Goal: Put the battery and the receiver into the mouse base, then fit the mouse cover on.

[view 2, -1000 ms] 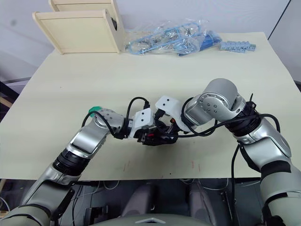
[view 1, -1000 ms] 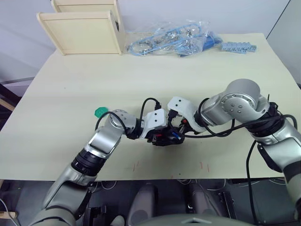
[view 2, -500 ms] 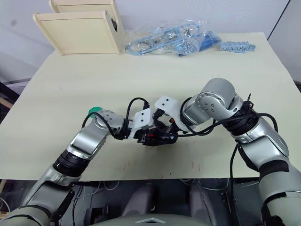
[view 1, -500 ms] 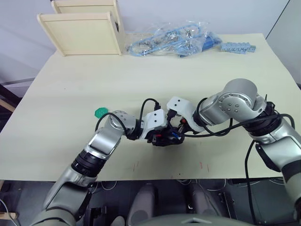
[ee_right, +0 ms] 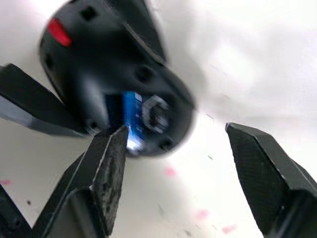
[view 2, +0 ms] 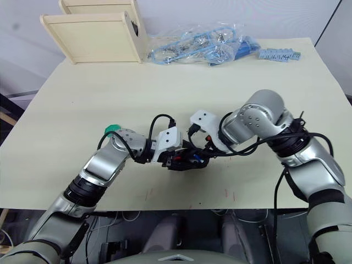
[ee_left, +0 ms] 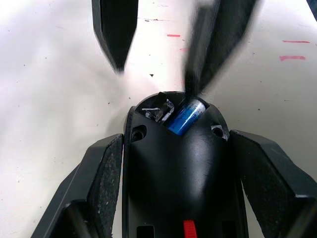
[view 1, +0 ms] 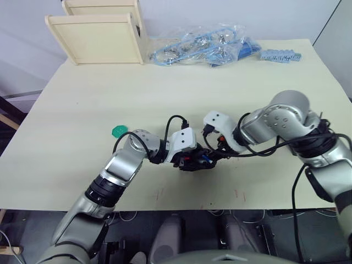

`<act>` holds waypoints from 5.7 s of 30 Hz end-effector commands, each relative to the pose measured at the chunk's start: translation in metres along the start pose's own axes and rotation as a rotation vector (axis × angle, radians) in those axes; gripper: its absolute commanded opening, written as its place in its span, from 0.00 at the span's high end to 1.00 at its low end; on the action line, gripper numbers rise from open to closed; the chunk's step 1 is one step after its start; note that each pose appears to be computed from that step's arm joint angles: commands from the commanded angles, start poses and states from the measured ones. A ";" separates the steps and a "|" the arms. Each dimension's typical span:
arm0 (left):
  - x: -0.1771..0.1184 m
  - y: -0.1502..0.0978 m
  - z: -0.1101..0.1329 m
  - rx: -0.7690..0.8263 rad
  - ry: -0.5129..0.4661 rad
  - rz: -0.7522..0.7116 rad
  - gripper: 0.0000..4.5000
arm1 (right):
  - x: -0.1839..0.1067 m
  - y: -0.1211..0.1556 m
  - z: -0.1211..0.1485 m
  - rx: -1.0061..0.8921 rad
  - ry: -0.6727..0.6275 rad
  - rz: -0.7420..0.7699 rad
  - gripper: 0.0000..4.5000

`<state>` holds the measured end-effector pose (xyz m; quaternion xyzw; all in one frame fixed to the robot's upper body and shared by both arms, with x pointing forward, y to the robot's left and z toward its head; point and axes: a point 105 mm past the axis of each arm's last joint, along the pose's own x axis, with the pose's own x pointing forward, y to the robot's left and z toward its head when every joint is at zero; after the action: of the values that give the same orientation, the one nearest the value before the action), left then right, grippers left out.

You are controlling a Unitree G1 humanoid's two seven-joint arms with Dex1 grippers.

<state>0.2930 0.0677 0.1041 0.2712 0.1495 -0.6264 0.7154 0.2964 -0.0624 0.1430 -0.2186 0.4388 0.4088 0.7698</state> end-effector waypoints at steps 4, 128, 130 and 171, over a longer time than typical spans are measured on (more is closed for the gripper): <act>0.007 -0.005 -0.007 -0.007 0.029 -0.015 0.35 | -0.030 0.009 0.011 -0.013 -0.182 0.034 0.33; -0.004 0.002 -0.009 -0.039 -0.028 0.009 0.35 | -0.078 0.034 -0.107 -0.025 -0.859 -0.033 0.01; -0.007 0.005 -0.003 -0.043 -0.062 0.027 0.13 | -0.078 0.034 -0.112 -0.009 -0.854 -0.052 0.00; -0.163 -0.084 -0.029 -0.270 -0.600 0.171 0.01 | -0.094 -0.107 -0.145 0.325 -0.638 -0.510 0.00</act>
<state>0.1876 0.2127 0.1462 -0.0203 0.0120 -0.5920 0.8056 0.2849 -0.2649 0.1423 -0.0591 0.1656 0.1781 0.9682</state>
